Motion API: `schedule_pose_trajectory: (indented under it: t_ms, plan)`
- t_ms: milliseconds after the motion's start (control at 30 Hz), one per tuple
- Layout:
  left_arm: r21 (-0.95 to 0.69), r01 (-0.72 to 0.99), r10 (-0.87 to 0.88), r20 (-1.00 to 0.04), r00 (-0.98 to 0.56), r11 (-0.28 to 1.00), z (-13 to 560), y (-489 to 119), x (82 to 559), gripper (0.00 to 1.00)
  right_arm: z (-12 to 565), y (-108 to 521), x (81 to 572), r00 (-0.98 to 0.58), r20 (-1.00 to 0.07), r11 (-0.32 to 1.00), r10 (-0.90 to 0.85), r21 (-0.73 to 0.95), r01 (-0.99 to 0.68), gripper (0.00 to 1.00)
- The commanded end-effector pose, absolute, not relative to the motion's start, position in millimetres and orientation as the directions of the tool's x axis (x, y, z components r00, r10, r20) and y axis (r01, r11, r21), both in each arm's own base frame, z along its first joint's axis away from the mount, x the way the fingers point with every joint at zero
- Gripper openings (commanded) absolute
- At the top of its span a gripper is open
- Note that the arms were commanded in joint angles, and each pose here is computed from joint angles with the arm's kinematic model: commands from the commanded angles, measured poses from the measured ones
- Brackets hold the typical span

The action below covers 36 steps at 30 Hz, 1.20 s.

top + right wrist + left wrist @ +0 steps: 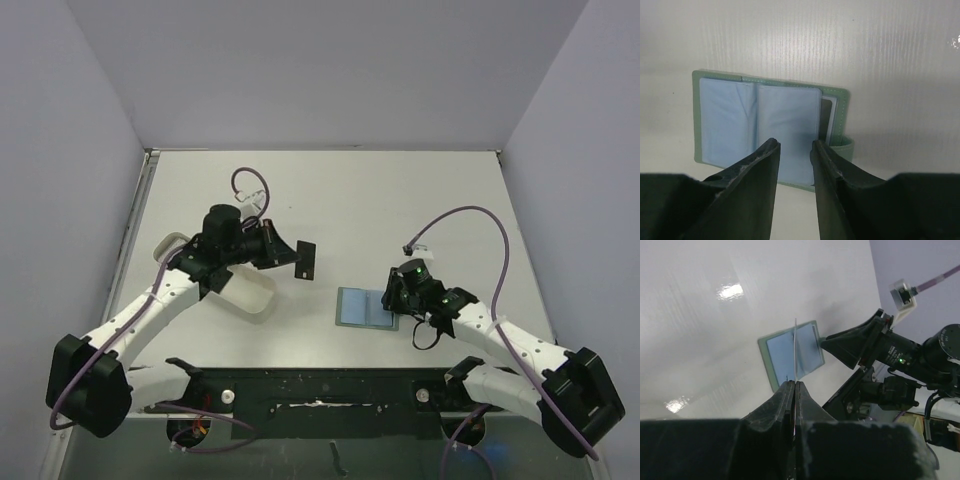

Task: Put the credit cards into the card holder
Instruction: Pick up the credit card from the storage box, then insert the credit card into the card holder.

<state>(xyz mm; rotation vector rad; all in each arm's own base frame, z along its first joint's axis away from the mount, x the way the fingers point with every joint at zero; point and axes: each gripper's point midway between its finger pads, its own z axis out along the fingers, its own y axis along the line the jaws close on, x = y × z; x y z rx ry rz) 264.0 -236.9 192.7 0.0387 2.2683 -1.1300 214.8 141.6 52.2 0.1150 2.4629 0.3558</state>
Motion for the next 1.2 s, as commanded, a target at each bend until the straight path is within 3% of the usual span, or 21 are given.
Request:
schedule_pose_trajectory:
  t_ms: [0,467,800,1167]
  plan:
    - [-0.777,0.342,-0.26,-0.532,-0.806,0.529,211,-275,264,0.0,68,144,238,-0.748,-0.639,0.962,0.178,0.272,-0.003,0.34]
    - [-0.835,0.289,-0.215,-0.425,-0.879,0.469,161,-354,246,0.0,29,127,220,-0.809,-0.559,0.978,0.18,0.191,0.085,0.32]
    - [-0.825,0.237,-0.157,-0.362,-0.919,0.513,109,-376,242,0.0,19,122,210,-0.817,-0.54,0.975,0.203,0.19,0.117,0.23]
    - [-0.843,0.232,-0.11,-0.322,-0.94,0.486,91,-397,232,0.0,16,126,204,-0.813,-0.537,0.967,0.226,0.226,0.119,0.22]
